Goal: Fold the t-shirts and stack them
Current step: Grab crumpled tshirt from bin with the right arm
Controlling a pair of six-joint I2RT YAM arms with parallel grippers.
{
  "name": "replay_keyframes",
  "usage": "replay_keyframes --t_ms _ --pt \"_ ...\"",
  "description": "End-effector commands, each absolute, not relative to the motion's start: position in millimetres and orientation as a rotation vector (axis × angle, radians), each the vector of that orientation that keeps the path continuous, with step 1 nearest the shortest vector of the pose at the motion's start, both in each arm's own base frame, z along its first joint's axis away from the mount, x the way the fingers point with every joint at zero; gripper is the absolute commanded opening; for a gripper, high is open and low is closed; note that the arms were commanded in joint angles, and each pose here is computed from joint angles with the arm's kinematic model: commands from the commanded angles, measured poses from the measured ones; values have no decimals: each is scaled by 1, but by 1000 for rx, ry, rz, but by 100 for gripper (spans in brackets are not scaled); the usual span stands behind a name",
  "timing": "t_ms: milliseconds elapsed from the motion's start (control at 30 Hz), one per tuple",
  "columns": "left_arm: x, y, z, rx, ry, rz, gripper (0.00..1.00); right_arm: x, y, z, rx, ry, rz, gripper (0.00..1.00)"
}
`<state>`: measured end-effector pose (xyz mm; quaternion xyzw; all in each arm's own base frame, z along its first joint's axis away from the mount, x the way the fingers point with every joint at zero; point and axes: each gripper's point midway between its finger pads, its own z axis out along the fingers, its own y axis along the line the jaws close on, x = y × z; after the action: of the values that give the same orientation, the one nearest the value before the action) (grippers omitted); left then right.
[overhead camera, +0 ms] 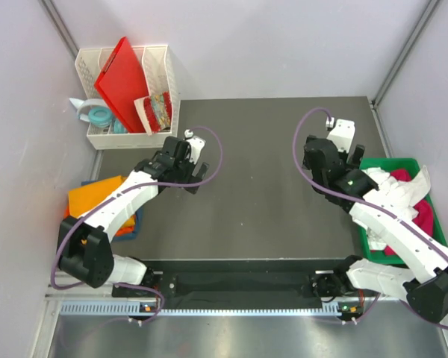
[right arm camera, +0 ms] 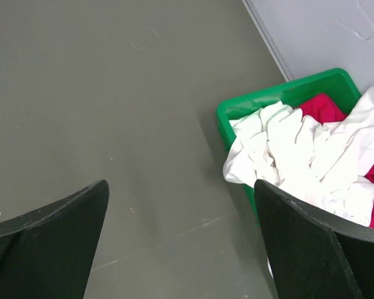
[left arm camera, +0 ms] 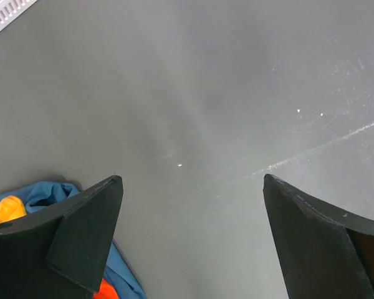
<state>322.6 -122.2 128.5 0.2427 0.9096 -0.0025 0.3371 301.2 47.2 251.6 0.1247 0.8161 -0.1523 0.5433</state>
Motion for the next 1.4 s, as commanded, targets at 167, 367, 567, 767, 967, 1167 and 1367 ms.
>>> replay_keyframes --t_ms 167,367,567,767,967,1167,1367 --pt "328 -119 144 565 2318 -31 99 294 32 254 345 1925 -456 100" --pt "328 -121 140 566 2331 -51 99 292 36 241 360 1960 -468 99" --pt "328 -119 140 562 2331 -47 99 282 -12 193 687 2072 -381 94" --pt "327 -120 136 567 2335 -49 99 258 -54 156 921 2091 -368 95" --pt "330 -122 134 568 2348 -56 99 237 -75 111 1106 2194 -351 94" --pt "330 -122 131 570 2352 -57 99 234 -75 107 1135 2178 -330 75" --pt "332 -123 130 567 2361 -58 99 226 -77 99 1163 2197 -351 44"
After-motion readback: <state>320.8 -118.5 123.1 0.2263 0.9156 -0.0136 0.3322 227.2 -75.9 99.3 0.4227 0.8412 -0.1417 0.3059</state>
